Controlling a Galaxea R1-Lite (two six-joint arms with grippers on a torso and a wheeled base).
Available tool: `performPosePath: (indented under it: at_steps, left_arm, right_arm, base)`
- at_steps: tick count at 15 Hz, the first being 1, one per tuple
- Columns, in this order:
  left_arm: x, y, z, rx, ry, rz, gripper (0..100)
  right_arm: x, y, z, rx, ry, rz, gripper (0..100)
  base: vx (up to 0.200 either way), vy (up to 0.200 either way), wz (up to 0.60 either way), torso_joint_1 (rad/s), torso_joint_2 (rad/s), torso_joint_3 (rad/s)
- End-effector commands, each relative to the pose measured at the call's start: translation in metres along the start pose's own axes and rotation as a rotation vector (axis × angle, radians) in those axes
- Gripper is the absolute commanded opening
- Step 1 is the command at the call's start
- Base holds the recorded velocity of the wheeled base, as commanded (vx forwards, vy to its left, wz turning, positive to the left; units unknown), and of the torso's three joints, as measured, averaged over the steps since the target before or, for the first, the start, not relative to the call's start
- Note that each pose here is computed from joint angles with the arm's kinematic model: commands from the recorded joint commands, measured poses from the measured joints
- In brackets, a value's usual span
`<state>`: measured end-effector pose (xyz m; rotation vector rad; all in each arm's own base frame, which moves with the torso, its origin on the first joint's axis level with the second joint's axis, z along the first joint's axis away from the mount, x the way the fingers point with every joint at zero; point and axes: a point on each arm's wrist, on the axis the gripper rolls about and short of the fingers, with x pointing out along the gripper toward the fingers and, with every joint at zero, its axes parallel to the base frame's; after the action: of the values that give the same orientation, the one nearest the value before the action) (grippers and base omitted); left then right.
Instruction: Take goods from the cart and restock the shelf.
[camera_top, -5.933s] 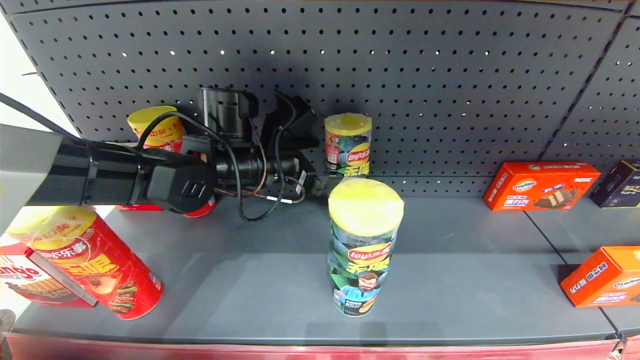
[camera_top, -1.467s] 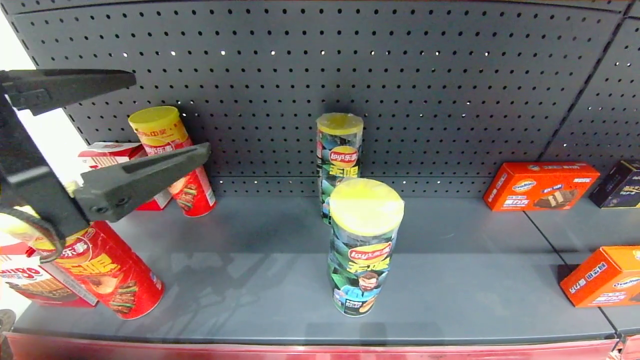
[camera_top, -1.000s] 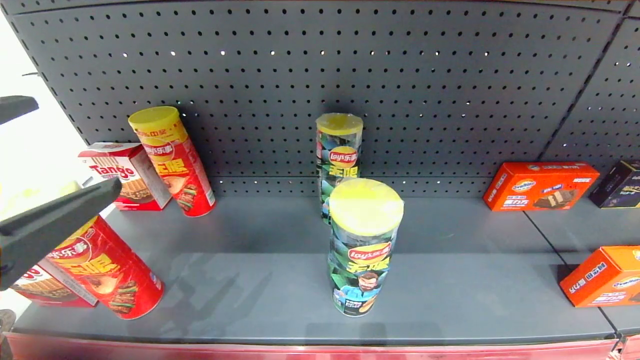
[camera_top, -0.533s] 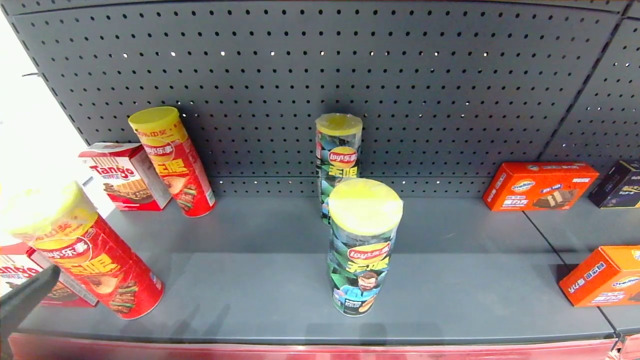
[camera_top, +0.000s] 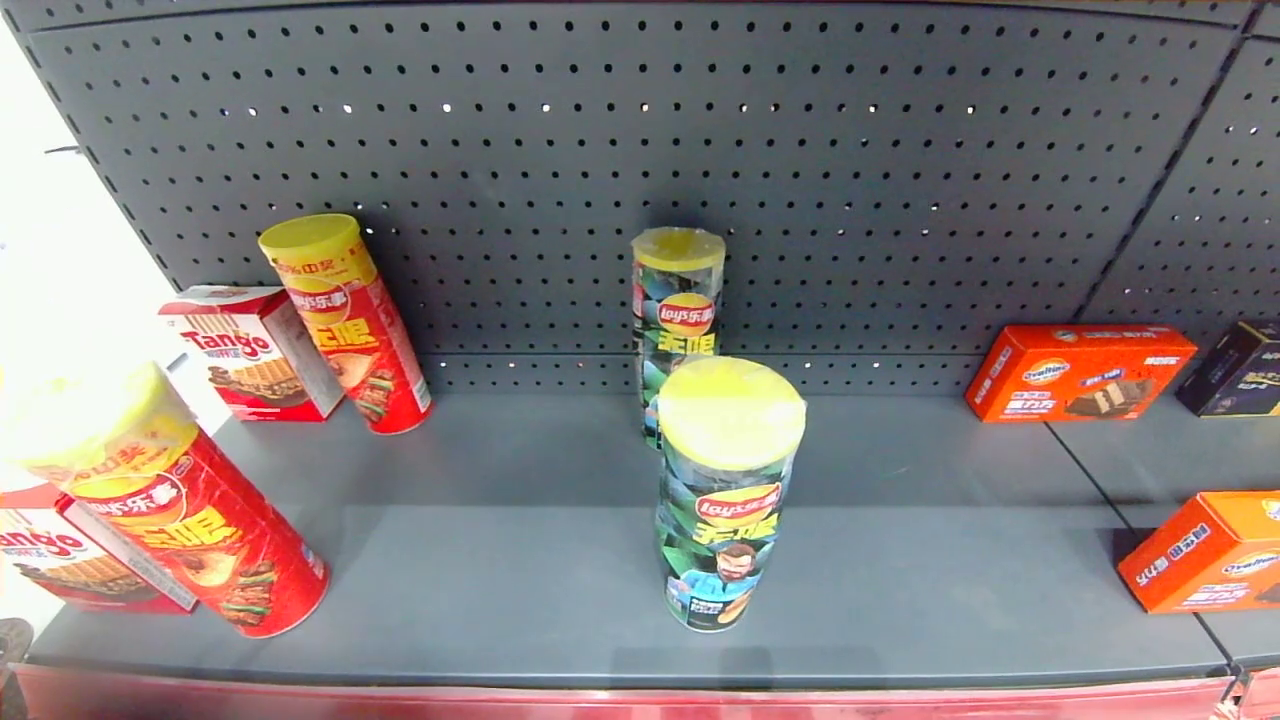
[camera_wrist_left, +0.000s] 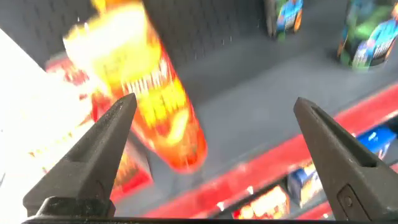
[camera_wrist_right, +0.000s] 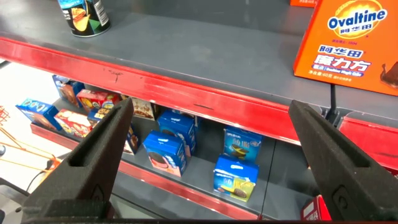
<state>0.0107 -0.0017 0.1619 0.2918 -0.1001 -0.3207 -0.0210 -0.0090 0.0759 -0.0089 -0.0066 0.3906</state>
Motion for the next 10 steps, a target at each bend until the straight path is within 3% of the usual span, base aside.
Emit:
performPosePath:
  at_steps: [1, 3, 6, 8, 9, 10]
  left_arm:
    - [-0.009, -0.007, -0.026, -0.033, 0.026, 0.042, 100]
    - [-0.013, -0.014, -0.049, -0.057, 0.086, 0.113, 100]
    - [-0.024, -0.02, -0.068, -0.078, 0.157, 0.185, 100]
    - [-0.032, -0.023, -0.075, -0.085, 0.153, 0.213, 100]
    - [-0.032, -0.023, -0.074, -0.108, 0.164, 0.22, 100]
    - [-0.031, -0.023, -0.074, -0.111, 0.171, 0.226, 100]
  right_arm:
    - [0.0, 0.0, 0.0, -0.001, 0.0, 0.001, 100]
    - [0.0, 0.0, 0.0, -0.001, 0.0, 0.001, 100]
    - [0.0, 0.0, 0.0, -0.001, 0.0, 0.001, 100]
    - [0.0, 0.0, 0.0, -0.001, 0.0, 0.004, 100]
    - [0.0, 0.001, 0.0, -0.002, 0.002, -0.032, 100]
    - [0.0, 0.001, 0.0, -0.004, 0.004, -0.062, 100]
  base:
    - [0.0, 0.0, 0.0, 0.0, 0.0, 0.0]
    - [0.0, 0.0, 0.0, 0.0, 0.0, 0.0]
    - [0.0, 0.0, 0.0, 0.0, 0.0, 0.0]
    - [0.0, 0.0, 0.0, 0.0, 0.0, 0.0]
    - [0.0, 0.0, 0.0, 0.0, 0.0, 0.0]
    - [0.0, 0.0, 0.0, 0.0, 0.0, 0.0]
